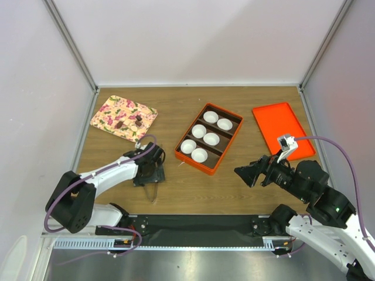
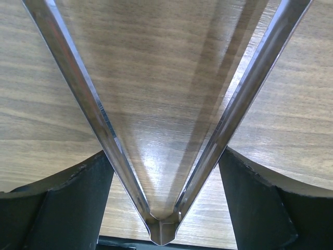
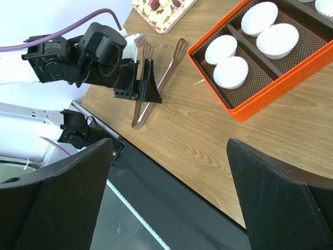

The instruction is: Pack the chocolate

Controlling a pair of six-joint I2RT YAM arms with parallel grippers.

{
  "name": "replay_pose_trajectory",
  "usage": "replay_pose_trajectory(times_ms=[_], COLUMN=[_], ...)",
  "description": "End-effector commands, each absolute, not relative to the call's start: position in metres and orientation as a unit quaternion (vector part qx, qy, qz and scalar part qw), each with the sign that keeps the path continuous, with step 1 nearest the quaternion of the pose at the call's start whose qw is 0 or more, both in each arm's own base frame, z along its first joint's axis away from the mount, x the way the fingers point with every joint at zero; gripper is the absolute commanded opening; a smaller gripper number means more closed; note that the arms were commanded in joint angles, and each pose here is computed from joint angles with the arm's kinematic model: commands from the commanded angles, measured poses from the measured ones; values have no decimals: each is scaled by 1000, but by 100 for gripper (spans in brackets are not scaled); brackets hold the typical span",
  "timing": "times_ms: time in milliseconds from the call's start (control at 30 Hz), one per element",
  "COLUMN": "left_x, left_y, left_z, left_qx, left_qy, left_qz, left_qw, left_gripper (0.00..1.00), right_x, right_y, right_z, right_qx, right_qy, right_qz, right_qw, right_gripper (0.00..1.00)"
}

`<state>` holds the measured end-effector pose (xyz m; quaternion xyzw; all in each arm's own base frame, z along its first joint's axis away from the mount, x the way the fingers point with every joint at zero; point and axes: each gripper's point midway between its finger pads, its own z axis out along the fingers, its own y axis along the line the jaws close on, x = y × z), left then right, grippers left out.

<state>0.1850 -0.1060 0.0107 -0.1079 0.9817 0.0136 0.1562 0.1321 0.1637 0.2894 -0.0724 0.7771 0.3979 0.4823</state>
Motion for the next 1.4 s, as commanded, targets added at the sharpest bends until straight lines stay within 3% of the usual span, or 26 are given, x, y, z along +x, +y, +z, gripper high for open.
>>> replay_pose_trajectory(times_ms=[0, 200, 367, 467, 633, 867, 1167, 1367], left_x=[197, 188, 184, 190, 207, 200, 203, 236], left_y=[-100, -95, -95, -99, -118, -118, -110, -103], left_z=[0, -13, -5, 33, 109, 146, 179, 233], left_qx=[-103, -94, -92, -77, -62, -45, -41, -37], left_qy=[976, 979, 981, 979, 971, 970, 963, 942], left_qz=[30, 38, 41, 58, 10, -9, -2, 30], left_qw=[190, 175, 166, 180, 231, 237, 267, 332], left_gripper=[86, 85, 65, 64, 63, 55, 54, 53], right_x=[132, 132, 132, 133, 135, 137, 141, 144], right_y=[162, 163, 164, 164, 166, 171, 178, 179], right_z=[302, 301, 299, 301, 301, 298, 299, 291], right_qx=[-67, -67, -67, -66, -64, -61, -59, -69], right_qy=[766, 767, 769, 769, 771, 779, 780, 791], right_qz=[405, 406, 408, 407, 406, 406, 412, 397], right_qw=[495, 492, 488, 489, 486, 474, 467, 461], right_gripper=[98, 98, 98, 98, 98, 97, 97, 97])
